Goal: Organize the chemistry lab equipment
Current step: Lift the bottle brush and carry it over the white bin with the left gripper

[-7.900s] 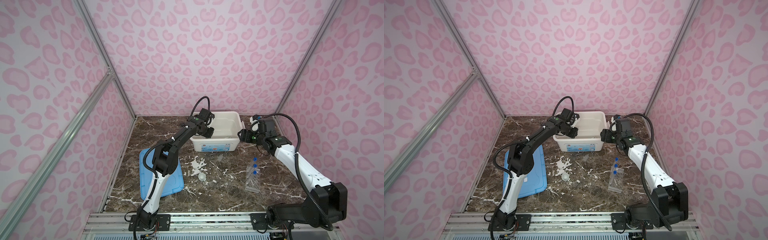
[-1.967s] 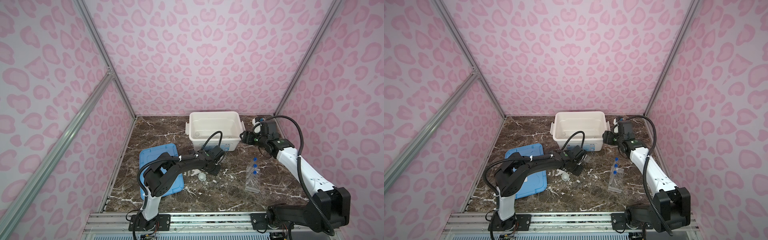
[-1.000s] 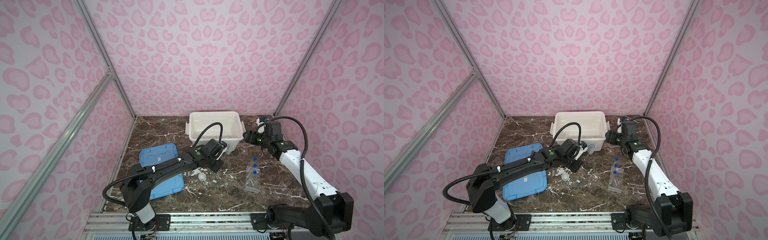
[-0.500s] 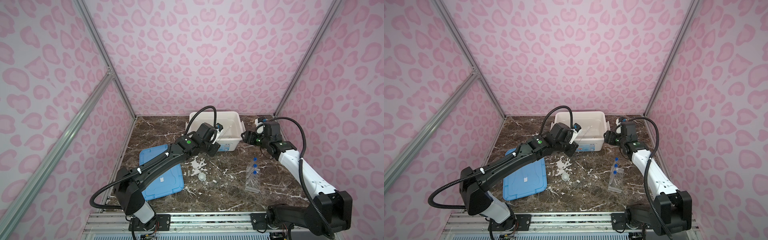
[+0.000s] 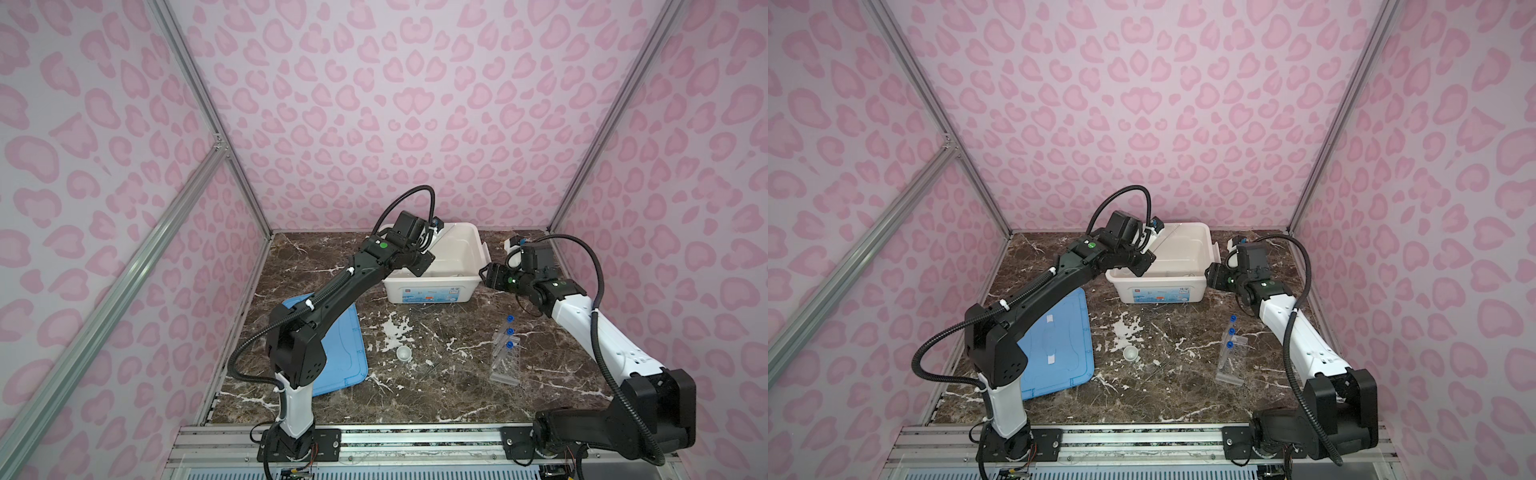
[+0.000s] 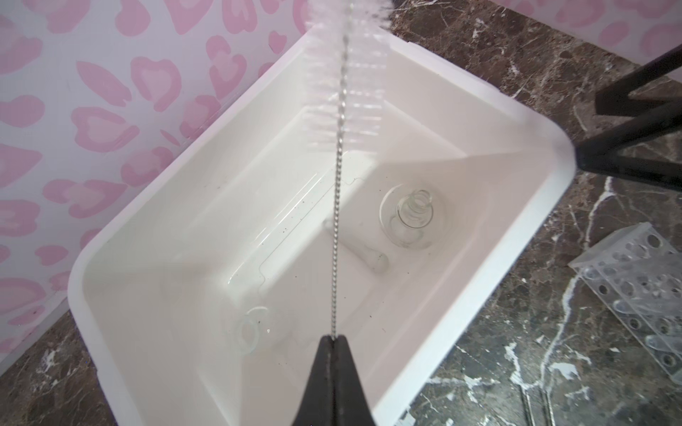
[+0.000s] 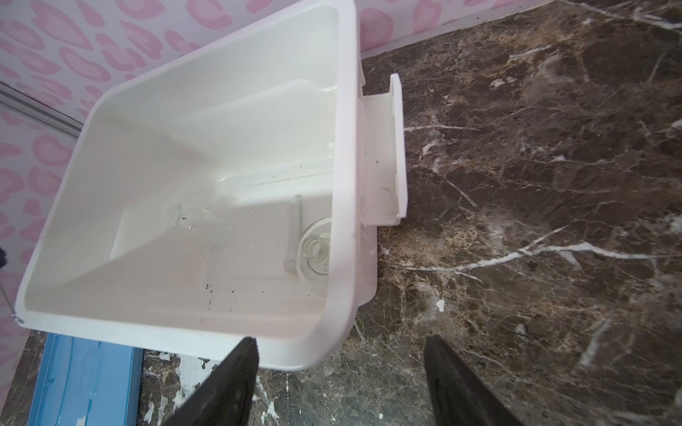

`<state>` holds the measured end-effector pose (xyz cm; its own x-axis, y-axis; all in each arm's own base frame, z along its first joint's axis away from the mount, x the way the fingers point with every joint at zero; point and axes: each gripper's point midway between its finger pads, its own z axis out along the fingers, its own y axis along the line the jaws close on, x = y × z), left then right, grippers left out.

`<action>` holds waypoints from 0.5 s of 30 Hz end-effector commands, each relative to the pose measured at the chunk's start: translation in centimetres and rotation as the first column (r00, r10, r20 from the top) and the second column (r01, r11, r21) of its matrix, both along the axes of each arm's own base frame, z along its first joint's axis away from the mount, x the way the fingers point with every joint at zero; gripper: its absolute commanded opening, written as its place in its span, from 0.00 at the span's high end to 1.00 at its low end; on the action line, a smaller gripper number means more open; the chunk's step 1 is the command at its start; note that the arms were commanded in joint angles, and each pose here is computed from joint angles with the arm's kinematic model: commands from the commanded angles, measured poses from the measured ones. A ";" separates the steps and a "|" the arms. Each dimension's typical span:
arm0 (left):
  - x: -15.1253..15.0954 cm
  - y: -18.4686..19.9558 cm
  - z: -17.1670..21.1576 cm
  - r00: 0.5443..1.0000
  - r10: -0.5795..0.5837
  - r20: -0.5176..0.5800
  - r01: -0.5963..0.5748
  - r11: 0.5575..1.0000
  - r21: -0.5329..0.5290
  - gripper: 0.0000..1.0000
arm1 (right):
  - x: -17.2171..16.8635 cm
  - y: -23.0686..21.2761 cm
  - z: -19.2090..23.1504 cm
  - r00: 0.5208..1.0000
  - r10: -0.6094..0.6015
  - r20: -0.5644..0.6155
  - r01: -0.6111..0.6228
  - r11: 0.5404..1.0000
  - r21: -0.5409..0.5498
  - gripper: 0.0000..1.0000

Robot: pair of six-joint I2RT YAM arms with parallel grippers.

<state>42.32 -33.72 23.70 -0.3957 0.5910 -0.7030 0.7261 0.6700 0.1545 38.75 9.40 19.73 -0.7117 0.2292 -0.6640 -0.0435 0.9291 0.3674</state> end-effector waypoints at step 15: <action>4.6 -1.5 -8.3 0.994 -0.034 -0.104 0.045 0.994 0.103 0.97 | 0.8 1.2 -0.3 0.999 0.034 -0.005 -0.034 0.999 -0.002 0.27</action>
<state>47.20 -34.99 16.18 -0.4353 0.6632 -0.6088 0.7495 0.6416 0.1630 39.18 10.46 19.32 -0.7295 0.2080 -0.6516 -0.0656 0.9270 0.3694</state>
